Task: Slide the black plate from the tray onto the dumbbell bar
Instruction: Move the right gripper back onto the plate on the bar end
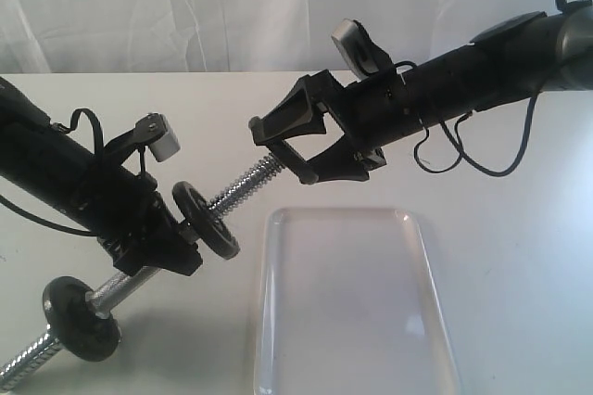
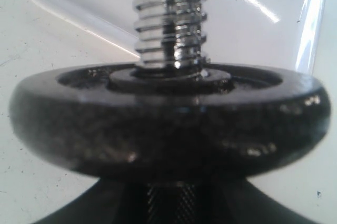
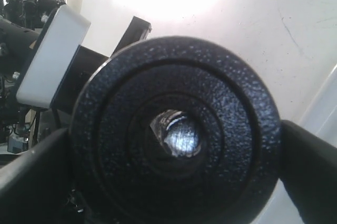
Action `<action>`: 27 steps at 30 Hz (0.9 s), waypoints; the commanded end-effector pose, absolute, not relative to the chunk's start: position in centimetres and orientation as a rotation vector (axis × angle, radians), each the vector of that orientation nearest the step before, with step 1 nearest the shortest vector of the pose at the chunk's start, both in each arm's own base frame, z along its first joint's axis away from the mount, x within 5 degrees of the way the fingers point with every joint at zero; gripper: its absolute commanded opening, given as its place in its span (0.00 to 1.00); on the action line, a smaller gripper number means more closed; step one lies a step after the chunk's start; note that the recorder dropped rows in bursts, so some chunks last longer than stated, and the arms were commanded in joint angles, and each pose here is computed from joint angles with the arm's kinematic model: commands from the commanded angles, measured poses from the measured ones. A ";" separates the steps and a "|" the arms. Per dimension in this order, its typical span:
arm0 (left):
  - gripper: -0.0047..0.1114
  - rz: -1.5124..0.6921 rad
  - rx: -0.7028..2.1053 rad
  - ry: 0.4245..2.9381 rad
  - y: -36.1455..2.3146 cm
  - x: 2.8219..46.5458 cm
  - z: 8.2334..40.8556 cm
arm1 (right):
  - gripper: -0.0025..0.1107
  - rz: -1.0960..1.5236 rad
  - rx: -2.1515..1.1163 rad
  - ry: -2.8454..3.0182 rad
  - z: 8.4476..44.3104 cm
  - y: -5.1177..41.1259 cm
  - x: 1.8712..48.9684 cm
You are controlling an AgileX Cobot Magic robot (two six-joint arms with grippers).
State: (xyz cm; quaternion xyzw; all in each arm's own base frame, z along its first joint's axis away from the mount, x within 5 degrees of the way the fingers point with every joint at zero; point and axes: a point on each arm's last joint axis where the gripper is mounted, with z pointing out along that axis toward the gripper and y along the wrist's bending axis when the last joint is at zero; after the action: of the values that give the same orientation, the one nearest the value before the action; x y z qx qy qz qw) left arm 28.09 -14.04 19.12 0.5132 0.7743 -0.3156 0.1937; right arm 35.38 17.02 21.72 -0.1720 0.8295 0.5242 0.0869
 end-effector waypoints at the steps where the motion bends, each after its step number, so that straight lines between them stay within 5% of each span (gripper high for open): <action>1: 0.04 -1.039 1.343 2.067 -15.0 27.7 22.1 | 0.02 1.620 -0.559 2.421 22.7 17.4 34.9; 27: 0.04 -1.045 1.340 2.065 -15.0 27.7 22.2 | 0.02 1.616 -0.558 2.436 22.6 17.4 34.9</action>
State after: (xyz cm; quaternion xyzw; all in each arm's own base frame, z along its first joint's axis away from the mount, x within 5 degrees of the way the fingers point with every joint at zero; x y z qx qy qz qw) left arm 28.02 -14.05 19.13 0.5156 0.7724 -0.3179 0.1912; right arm 35.22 16.96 21.46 -0.1875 0.8347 0.5110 0.0835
